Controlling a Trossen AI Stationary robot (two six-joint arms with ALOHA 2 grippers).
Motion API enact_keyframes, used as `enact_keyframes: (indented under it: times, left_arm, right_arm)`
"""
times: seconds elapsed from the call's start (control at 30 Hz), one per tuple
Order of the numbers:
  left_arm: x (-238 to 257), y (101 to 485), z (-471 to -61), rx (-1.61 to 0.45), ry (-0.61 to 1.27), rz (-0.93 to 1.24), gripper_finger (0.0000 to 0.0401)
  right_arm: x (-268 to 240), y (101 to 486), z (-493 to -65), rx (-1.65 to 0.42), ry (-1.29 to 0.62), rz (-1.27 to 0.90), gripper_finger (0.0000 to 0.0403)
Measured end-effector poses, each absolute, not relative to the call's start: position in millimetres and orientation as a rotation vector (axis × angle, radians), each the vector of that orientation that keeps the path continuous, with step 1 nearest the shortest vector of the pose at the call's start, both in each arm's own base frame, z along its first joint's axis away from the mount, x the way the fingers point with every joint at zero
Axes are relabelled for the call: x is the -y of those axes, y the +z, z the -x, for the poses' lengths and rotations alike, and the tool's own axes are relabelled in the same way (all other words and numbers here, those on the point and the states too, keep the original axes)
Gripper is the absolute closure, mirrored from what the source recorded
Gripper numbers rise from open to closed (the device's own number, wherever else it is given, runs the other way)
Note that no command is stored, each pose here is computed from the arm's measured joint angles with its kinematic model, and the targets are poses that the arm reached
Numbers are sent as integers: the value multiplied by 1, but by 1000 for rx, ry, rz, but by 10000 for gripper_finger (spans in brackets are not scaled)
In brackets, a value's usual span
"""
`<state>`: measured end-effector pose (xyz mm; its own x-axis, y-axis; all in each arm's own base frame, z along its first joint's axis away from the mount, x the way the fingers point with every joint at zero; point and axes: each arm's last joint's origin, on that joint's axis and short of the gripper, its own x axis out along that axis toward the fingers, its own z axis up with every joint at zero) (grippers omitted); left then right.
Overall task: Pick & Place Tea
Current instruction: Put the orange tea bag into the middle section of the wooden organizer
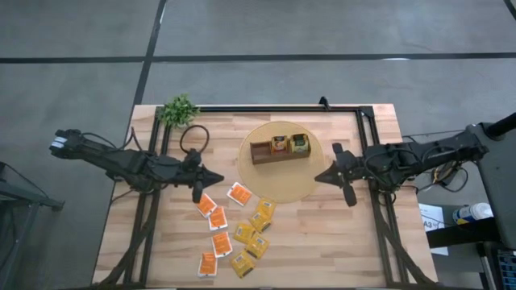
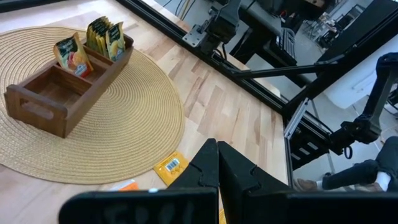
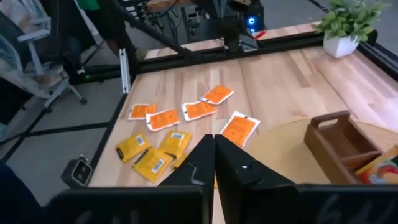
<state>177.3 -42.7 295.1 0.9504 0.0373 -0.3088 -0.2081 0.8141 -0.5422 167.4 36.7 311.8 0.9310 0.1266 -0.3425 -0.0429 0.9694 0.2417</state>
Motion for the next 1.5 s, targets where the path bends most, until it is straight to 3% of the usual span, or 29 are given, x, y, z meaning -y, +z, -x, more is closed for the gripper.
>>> enact_keyframes:
  times: [0.53, 0.73, 1.1, 1.5]
  left_arm:
    - [46, 285, -188, -349, 142, 526, 401]
    - [46, 286, -189, -344, 132, 485, 401]
    - [46, 286, -189, -344, 132, 480, 401]
    - [46, 286, -189, -339, 131, 482, 401]
  right_arm:
    - [-22, 257, -128, -181, -57, -151, 394]
    - [-19, 258, -111, -95, 2, 35, 394]
    - [-7, 244, -101, -55, -93, 30, 394]
    - [-8, 206, -93, 55, 12, -12, 394]
